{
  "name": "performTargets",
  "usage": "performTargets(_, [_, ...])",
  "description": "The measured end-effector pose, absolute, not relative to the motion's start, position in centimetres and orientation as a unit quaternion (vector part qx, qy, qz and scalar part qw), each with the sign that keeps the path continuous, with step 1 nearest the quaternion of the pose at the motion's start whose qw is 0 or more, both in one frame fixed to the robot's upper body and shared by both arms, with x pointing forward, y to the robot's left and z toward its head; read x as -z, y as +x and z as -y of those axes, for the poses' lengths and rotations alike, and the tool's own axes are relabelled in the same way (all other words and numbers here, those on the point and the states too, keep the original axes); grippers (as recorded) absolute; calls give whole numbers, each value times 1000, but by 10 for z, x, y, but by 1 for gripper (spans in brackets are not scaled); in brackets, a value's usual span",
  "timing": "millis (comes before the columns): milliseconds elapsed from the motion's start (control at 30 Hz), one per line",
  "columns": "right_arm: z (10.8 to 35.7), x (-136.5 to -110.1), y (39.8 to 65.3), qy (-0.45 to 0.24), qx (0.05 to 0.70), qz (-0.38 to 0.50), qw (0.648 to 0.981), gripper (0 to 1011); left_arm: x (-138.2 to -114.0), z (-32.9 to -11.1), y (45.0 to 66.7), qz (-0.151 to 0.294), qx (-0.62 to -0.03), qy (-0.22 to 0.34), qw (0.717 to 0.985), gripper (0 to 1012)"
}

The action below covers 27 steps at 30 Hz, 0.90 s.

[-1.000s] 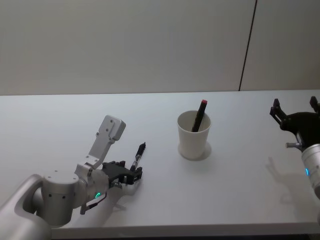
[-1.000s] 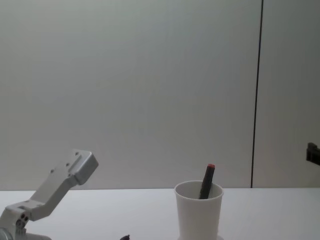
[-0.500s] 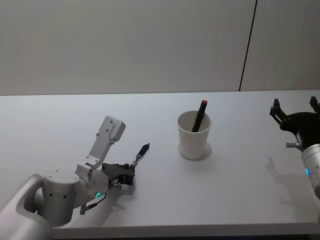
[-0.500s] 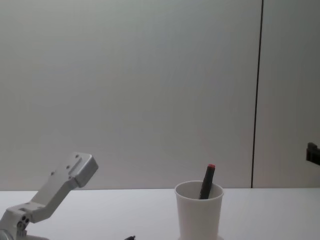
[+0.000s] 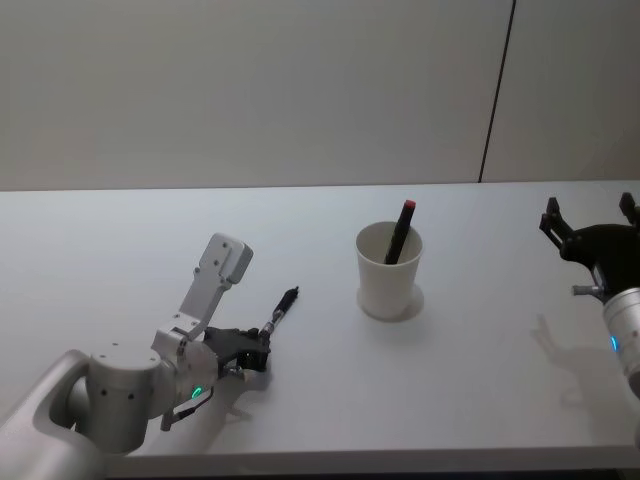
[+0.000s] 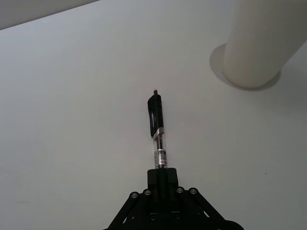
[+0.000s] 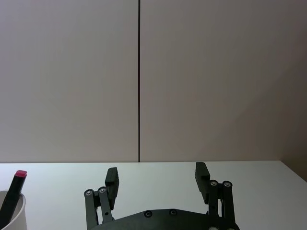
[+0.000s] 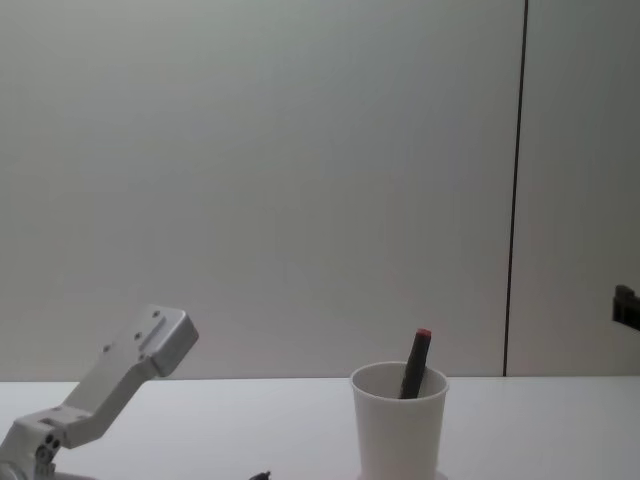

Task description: Place the pen into the pen holder.

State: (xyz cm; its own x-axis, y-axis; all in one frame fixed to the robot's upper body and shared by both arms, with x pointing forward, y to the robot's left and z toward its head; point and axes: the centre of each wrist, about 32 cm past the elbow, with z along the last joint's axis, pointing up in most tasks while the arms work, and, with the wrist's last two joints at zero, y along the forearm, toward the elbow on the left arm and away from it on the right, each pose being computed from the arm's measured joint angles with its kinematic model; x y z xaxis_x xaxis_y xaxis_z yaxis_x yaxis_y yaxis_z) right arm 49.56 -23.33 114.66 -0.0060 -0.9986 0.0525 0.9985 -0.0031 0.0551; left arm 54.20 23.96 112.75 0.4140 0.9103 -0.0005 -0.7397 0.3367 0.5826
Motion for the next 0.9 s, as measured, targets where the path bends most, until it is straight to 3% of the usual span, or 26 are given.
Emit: performTargets(900, [233, -1147, 496, 1, 708, 38, 705, 1002, -1162, -244, 515, -38, -564, 168, 807, 127])
